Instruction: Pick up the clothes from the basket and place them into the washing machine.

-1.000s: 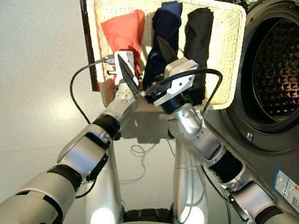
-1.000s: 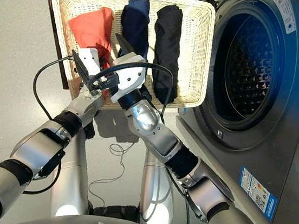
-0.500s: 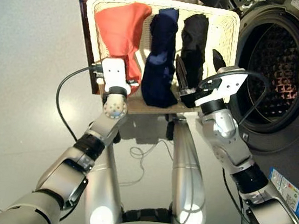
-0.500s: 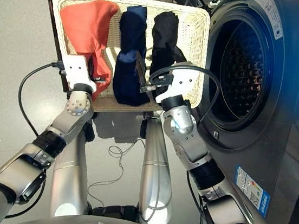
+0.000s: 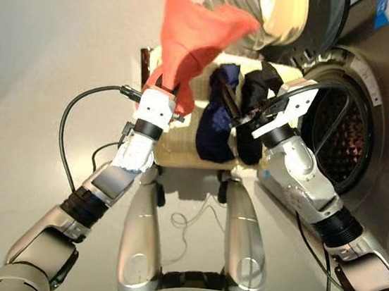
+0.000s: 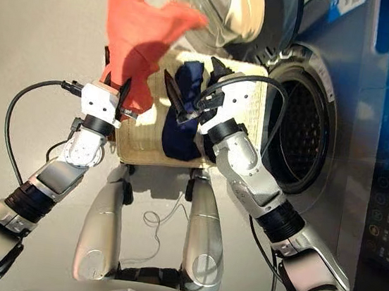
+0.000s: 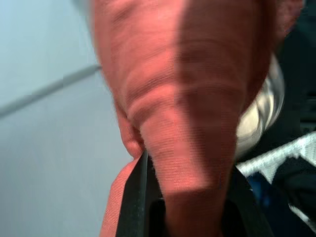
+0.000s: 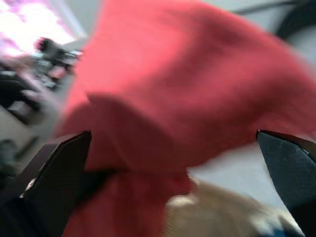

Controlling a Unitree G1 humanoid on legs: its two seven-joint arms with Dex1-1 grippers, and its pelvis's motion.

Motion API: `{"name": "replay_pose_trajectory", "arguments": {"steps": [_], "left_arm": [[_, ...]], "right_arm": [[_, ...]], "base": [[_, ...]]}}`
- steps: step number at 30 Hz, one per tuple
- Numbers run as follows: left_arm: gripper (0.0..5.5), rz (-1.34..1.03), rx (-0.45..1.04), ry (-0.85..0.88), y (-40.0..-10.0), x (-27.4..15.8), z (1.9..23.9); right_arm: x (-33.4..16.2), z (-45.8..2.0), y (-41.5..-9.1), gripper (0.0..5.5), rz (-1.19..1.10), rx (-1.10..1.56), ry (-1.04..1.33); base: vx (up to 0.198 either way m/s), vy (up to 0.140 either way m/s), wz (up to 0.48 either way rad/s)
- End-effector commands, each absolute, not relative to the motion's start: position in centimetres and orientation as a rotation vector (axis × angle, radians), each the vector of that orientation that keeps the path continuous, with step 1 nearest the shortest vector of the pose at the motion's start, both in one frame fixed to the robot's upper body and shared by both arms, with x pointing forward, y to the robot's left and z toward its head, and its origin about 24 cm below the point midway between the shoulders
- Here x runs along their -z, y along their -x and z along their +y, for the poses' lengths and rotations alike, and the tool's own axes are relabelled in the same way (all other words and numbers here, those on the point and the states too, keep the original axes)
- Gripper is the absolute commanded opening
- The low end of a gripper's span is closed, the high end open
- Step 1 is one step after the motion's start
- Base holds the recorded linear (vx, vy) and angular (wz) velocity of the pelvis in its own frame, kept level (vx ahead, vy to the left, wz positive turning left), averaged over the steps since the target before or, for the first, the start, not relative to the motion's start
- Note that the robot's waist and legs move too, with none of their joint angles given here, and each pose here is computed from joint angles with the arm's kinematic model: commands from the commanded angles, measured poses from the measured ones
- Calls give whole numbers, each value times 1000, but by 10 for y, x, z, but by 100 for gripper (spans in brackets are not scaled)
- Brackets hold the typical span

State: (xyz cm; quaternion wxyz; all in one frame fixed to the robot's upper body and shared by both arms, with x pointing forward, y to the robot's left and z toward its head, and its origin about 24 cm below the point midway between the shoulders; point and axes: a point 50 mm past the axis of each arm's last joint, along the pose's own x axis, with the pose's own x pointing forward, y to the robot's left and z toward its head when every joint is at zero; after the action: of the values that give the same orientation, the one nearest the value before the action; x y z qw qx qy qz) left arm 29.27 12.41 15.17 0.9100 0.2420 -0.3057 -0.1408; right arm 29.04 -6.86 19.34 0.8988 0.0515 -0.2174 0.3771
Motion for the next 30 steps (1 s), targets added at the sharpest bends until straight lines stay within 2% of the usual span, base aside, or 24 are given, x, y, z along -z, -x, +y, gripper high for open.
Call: {"name": "replay_pose_trajectory", "arguments": {"steps": [1, 11, 17, 18, 20, 25, 30], "left_arm": [[0, -917, 439, -474, -265, -193, 99], [0, -993, 510, -639, -260, -199, 93], [0, -1044, 494, -610, -257, -207, 88], [0, -1046, 495, -607, -257, -207, 86], [0, -1041, 486, -607, -259, -206, 85], [0, -1025, 467, -598, -263, -203, 83], [0, -1020, 429, -573, -265, -200, 81]], "right_arm": [[-230, -52, -276, 550, -548, -947, -109], [-257, -29, -270, 550, -598, -1078, -43], [-253, -28, -277, 550, -581, -1027, -56], [-253, -28, -278, 496, -582, -1021, -61], [-252, -30, -278, 0, -590, -999, -73], [-252, -37, -278, 0, -641, -927, -82], [-241, -53, -286, 0, -689, -740, -125]], "base": [[0, 0, 0], [0, 0, 0], [0, 0, 0], [0, 0, 0], [0, 0, 0], [0, 0, 0], [0, 0, 0]]}}
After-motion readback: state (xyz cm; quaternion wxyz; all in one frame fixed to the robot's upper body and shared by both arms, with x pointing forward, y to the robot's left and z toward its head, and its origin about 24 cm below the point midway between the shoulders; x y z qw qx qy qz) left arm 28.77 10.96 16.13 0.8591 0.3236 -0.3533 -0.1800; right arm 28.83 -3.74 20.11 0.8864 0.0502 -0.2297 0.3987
